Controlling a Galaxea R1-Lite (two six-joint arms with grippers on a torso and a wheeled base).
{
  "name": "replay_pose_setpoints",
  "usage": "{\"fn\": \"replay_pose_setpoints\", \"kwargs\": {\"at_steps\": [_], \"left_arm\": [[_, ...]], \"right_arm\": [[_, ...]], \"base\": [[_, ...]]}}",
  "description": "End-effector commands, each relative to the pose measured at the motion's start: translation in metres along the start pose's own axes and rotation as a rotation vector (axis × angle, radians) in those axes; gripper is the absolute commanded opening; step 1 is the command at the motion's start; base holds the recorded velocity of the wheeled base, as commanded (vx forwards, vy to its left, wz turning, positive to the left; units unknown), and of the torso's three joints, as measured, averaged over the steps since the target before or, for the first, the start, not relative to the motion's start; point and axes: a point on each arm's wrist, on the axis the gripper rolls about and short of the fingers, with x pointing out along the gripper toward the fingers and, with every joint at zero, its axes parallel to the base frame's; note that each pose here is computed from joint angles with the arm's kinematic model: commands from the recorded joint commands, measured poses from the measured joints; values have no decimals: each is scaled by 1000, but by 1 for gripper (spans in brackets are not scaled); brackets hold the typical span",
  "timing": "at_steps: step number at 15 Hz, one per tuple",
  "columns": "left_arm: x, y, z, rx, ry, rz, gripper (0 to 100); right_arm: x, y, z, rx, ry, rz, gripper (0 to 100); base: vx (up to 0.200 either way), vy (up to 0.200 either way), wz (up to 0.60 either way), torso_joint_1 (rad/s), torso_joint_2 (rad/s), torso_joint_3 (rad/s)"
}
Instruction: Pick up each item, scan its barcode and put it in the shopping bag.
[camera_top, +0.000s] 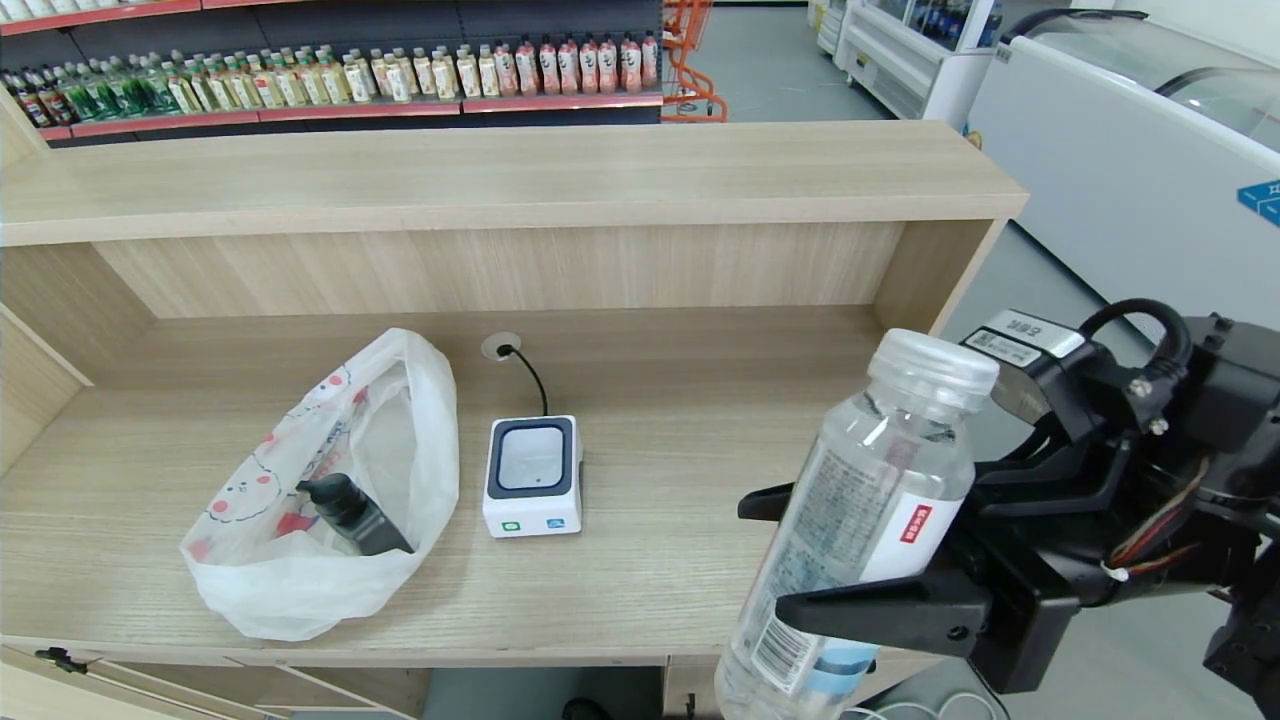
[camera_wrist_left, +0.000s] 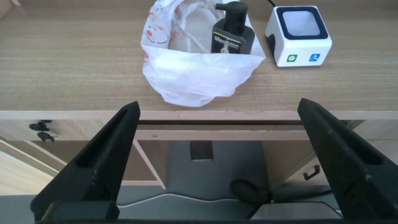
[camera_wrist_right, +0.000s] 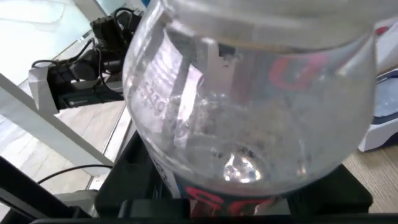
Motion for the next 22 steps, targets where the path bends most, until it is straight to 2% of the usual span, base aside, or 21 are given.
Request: {"fn": "replay_pose_setpoints", "kwargs": {"at_steps": [1, 15, 22], "left_arm": [[0, 0, 0, 0, 0, 0, 100], [0, 0, 0, 0, 0, 0, 100], [0, 0, 0, 0, 0, 0, 100]], "right_arm": [[5, -10, -9, 21, 12, 3, 0], [20, -28, -32, -150, -92, 37, 0], [25, -33, -46, -112, -70, 44, 0]], "base": [[0, 0, 0, 0, 0, 0], [0, 0, 0, 0, 0, 0], [0, 0, 0, 0, 0, 0]]}}
